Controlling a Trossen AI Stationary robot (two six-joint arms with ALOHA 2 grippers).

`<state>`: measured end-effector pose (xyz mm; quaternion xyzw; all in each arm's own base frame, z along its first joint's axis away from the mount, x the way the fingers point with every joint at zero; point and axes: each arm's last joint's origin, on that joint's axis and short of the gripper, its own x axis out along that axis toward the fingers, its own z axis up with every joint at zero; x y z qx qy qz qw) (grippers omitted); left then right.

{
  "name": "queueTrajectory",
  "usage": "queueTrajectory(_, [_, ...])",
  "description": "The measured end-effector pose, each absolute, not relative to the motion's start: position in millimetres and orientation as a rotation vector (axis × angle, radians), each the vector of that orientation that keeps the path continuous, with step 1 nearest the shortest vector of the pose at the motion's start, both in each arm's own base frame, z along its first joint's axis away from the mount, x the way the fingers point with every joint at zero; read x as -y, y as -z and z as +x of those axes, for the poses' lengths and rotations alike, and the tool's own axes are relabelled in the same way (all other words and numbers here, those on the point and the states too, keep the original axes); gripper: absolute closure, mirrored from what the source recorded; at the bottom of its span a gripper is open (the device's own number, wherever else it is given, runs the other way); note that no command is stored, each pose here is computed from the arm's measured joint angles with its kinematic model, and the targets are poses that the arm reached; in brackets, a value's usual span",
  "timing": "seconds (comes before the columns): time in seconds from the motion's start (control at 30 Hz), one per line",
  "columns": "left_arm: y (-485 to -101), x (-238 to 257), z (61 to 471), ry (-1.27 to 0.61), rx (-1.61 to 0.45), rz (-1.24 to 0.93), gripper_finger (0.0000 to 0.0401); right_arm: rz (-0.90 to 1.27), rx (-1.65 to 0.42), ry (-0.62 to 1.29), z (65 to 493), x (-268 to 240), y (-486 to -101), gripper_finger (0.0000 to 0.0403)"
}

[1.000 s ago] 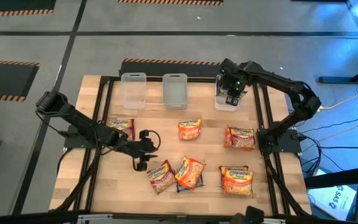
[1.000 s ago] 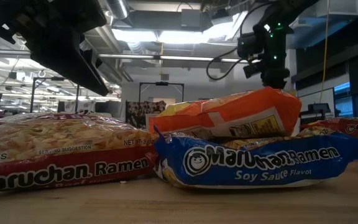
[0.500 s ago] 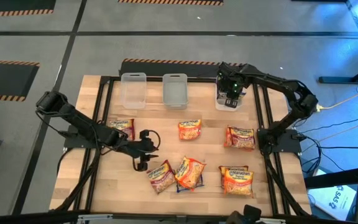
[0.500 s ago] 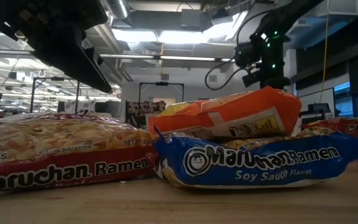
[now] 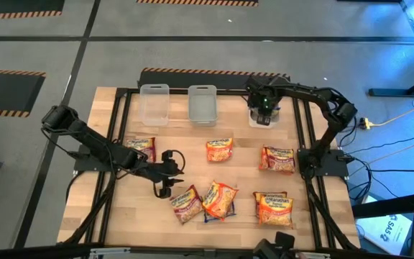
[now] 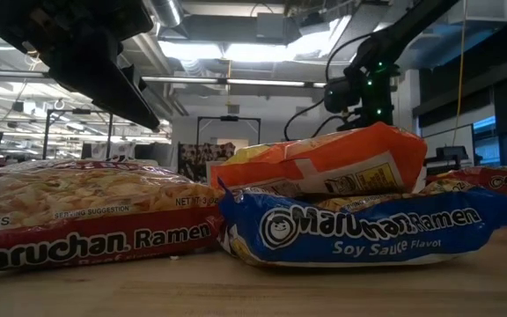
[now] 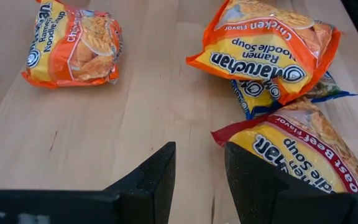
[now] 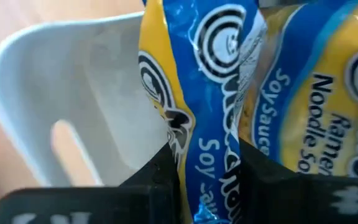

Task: Sort Maruchan noodles
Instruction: Put the blue noodle pack into the white bin

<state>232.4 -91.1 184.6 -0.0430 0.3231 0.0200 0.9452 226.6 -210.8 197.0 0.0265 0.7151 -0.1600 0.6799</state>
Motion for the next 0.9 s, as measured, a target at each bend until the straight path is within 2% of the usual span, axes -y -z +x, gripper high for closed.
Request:
queueTrajectory(0.1, [-185,91,233,-0.041,-0.657,-0.088,0.0269,0.061,-1.595,0.37,227,212,-197,0.0303])
queueTrajectory(0.33, [-186,92,233,0.002,-0.655,-0.083,0.0269,-0.002,-1.62,0.473,229,217,-207,0.0207])
queueTrajectory(0.47, [-186,92,234,0.004,-0.65,-0.082,0.0269,-0.031,-1.622,0.511,230,220,-212,0.0172])
queueTrajectory(0.73, [-186,92,234,0.003,-0.649,-0.082,0.0269,-0.058,-1.631,0.602,232,220,-215,0.0171])
queueTrajectory(0.9, [-186,92,234,0.002,-0.649,-0.082,0.0269,-0.041,-1.643,0.571,244,198,-237,0.0184])
